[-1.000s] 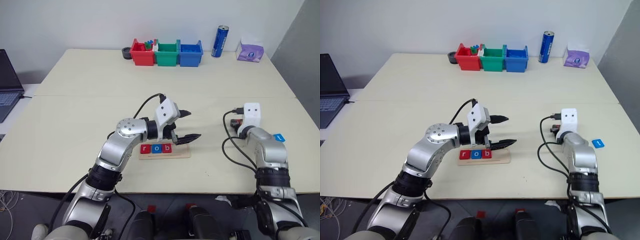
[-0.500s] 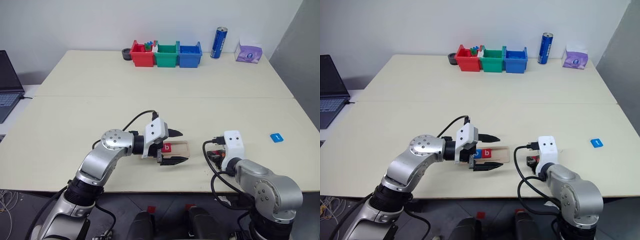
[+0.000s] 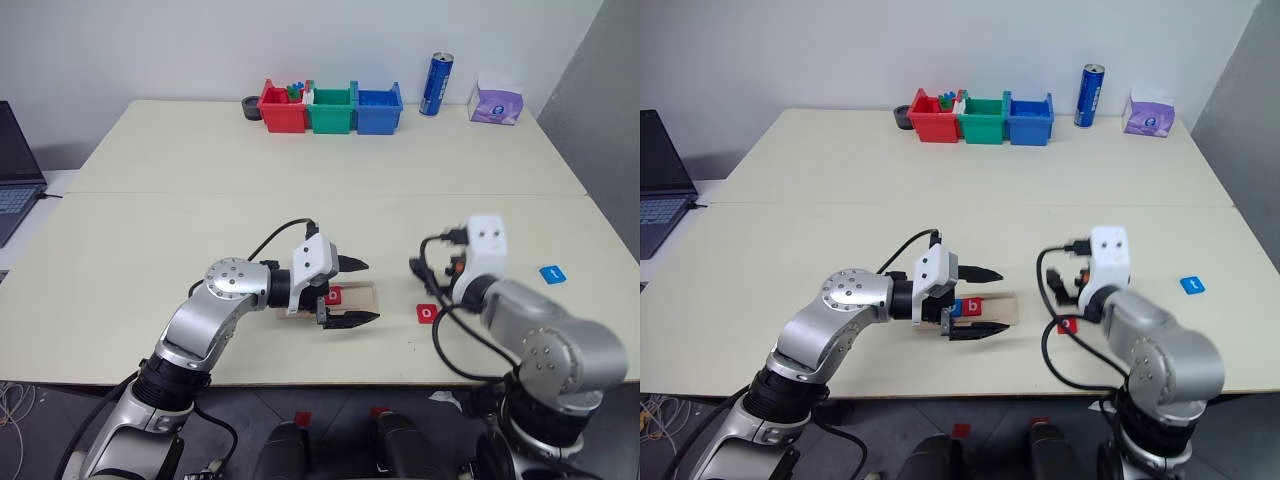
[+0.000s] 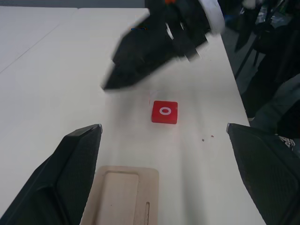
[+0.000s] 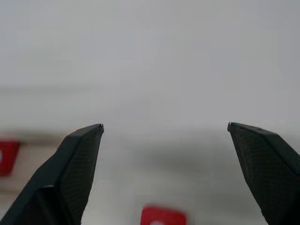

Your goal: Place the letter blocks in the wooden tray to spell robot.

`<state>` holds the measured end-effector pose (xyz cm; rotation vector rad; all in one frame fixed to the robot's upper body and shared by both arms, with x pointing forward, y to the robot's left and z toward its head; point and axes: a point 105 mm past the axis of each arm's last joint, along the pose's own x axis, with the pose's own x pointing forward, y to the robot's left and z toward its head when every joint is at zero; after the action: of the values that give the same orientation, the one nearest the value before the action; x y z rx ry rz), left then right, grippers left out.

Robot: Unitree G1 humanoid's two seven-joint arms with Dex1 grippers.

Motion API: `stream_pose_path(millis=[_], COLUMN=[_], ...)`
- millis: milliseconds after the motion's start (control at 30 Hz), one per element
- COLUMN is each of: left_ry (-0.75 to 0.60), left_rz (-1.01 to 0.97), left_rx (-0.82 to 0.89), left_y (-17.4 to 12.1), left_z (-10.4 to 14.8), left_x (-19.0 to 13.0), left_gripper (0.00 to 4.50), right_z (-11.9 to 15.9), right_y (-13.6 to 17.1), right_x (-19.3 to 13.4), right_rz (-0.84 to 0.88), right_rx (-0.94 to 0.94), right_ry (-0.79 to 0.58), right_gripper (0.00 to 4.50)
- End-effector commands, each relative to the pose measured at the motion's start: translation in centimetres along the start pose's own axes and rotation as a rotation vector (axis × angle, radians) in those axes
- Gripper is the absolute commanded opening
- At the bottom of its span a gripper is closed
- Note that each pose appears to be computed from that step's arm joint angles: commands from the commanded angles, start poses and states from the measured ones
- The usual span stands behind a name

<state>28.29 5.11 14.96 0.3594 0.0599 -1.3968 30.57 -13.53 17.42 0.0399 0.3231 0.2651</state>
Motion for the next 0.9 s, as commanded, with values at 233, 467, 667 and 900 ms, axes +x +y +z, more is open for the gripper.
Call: stream_pose_path(millis=[233, 467, 667, 900], left_ry=[-0.033, -0.026, -0.030, -0.027], left_rz=[-0.112, -0.130, -0.129, -0.135], left_rx=[0.070, 0.097, 0.102, 0.109], left_y=[-0.9, -0.5, -0.5, -0.7], left_z=[0.7, 0.6, 0.8, 0.8], left_x=[-0.7, -1.0, -1.0, -1.0], left_gripper=[4.50, 4.50, 4.50, 4.50], right_z=[-3.7, -7.0, -8.7, -9.3], right_y=[-0.2, -3.3, -3.3, -3.1], right_x=[-2.3, -0.6, 0.2, 0.5], right_rz=[0.734, 0.826, 0.870, 0.904], right_rx=[-0.441, -0.573, -0.587, -0.606], right_ry=[-0.019, 0.059, 0.080, 0.085], right_gripper=[4.46, 4.46, 4.46, 4.08])
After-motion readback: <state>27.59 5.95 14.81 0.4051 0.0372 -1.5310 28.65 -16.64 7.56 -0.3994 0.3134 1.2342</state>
